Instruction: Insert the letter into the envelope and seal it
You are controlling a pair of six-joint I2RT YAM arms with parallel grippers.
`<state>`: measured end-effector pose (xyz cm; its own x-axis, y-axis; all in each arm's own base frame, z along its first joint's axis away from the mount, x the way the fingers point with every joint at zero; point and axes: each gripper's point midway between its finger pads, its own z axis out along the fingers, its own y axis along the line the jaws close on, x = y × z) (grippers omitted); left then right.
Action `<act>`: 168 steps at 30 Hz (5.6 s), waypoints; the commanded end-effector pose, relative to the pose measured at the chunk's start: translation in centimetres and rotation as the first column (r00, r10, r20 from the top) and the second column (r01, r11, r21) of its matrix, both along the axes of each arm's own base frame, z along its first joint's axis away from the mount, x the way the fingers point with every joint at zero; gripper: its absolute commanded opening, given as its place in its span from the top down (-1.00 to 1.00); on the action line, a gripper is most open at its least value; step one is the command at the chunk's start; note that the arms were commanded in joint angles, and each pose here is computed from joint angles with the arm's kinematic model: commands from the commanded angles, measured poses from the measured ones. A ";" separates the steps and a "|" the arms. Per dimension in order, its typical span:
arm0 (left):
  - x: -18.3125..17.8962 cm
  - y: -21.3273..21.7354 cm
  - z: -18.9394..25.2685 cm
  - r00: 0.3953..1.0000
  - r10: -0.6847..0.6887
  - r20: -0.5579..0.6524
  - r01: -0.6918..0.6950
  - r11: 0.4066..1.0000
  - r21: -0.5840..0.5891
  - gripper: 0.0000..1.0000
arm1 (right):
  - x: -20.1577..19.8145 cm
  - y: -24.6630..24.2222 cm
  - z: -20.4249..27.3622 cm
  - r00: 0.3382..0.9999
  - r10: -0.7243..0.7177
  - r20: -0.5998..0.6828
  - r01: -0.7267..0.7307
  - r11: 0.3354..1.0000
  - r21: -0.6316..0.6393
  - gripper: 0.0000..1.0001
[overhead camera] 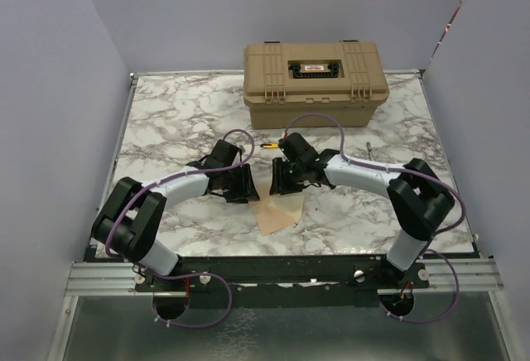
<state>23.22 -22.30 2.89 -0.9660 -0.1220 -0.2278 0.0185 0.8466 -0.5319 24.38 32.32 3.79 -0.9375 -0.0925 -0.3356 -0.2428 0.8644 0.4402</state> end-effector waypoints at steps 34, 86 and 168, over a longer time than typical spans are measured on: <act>4.6 6.0 11.2 0.868 0.201 0.454 -0.262 0.962 0.076 -0.82 | 7.2 -29.6 -1.4 0.826 -0.521 0.214 0.559 0.713 -0.424 -0.13; 3.1 -12.3 20.6 0.902 -0.050 0.430 0.315 0.757 -0.572 -0.53 | 6.0 -6.6 20.5 0.880 -0.464 0.106 0.219 0.592 0.775 0.69; -7.0 -7.3 19.8 0.590 -0.428 0.684 0.739 0.628 -0.244 1.00 | 0.2 -10.5 25.9 0.978 -0.161 0.130 0.029 0.730 0.682 0.99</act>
